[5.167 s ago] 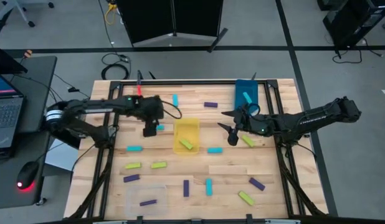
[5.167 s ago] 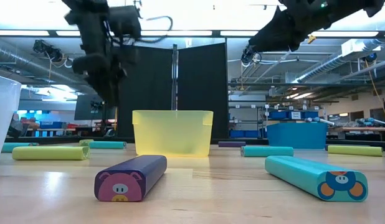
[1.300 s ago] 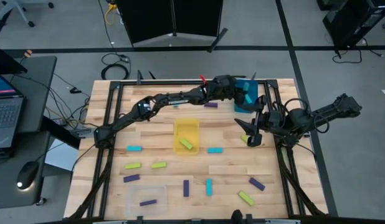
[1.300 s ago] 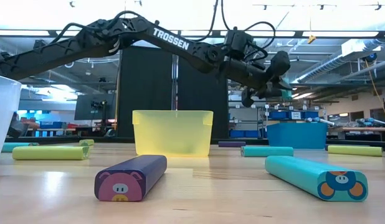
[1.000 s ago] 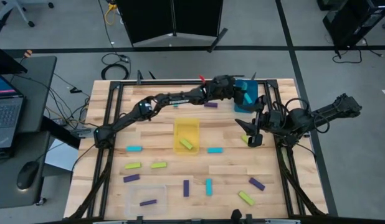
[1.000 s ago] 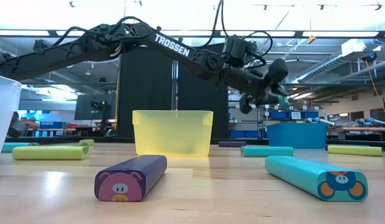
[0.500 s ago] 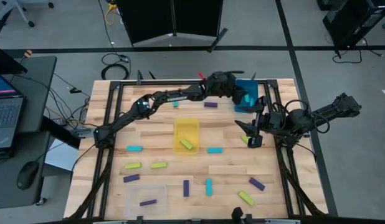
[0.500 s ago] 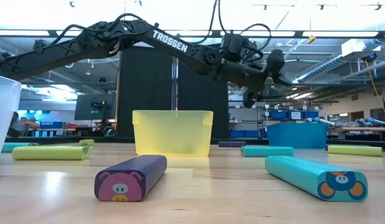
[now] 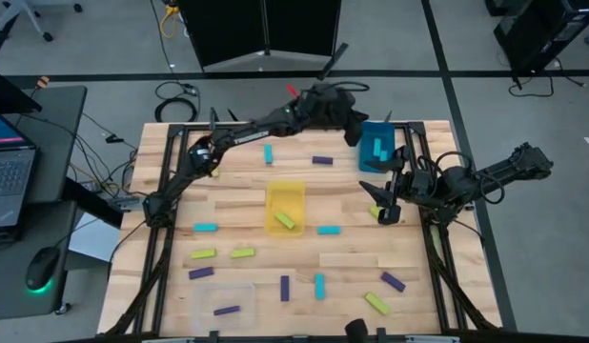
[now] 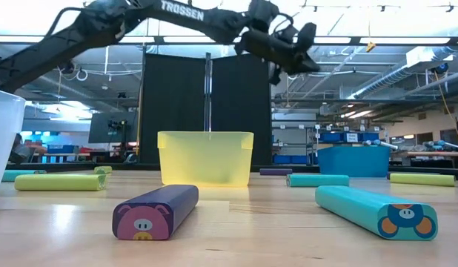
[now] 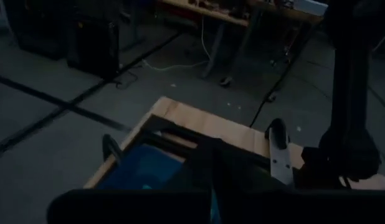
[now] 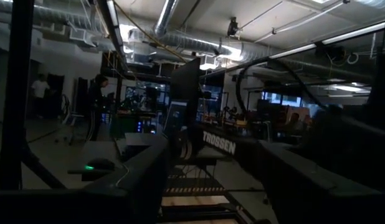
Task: Sort blocks
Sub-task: Put the purple block into the transparent bin
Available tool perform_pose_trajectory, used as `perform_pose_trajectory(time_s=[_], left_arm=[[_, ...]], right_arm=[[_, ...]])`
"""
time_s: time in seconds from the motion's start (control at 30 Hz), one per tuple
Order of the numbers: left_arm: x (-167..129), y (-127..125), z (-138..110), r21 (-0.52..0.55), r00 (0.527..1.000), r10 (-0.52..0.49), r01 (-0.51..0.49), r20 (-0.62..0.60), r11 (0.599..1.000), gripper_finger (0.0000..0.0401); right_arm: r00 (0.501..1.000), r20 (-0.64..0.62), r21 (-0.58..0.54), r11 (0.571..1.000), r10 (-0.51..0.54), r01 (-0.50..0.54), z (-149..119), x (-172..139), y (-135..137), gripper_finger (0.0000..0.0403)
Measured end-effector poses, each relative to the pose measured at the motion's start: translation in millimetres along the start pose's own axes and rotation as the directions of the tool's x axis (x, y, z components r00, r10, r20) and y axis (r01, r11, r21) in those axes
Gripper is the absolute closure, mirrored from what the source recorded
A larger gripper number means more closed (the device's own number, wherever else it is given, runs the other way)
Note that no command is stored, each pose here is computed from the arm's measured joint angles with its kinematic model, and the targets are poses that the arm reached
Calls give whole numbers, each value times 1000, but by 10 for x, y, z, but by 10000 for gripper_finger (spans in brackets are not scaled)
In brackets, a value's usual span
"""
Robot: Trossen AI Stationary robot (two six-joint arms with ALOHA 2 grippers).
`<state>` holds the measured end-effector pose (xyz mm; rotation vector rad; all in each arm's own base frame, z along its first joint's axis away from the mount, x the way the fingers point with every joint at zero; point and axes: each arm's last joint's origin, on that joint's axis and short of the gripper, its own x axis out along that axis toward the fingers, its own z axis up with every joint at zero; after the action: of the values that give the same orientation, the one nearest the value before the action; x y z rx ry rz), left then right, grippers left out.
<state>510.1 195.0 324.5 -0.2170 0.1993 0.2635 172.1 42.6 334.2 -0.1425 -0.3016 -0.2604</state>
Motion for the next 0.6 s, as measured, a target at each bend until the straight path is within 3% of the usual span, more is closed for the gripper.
perform_pose_trajectory(time_s=[0.3, 0.53, 0.6], left_arm=[[-413, -237, 187, 115, 999, 17, -20, 30, 993, 398], [-1128, -359, -164, 117, 992, -32, 18, 118, 993, 399], [-1414, -404, -293, 101, 987, -51, 36, 152, 994, 399]], right_arm=[[1000, 1, -6, 1000, 2, -2, 1, 0, 1, 153], [1000, -10, -17, 1000, -6, 6, -10, 2, -1, 156], [996, -44, -20, 997, -75, 74, -50, 27, -20, 156]])
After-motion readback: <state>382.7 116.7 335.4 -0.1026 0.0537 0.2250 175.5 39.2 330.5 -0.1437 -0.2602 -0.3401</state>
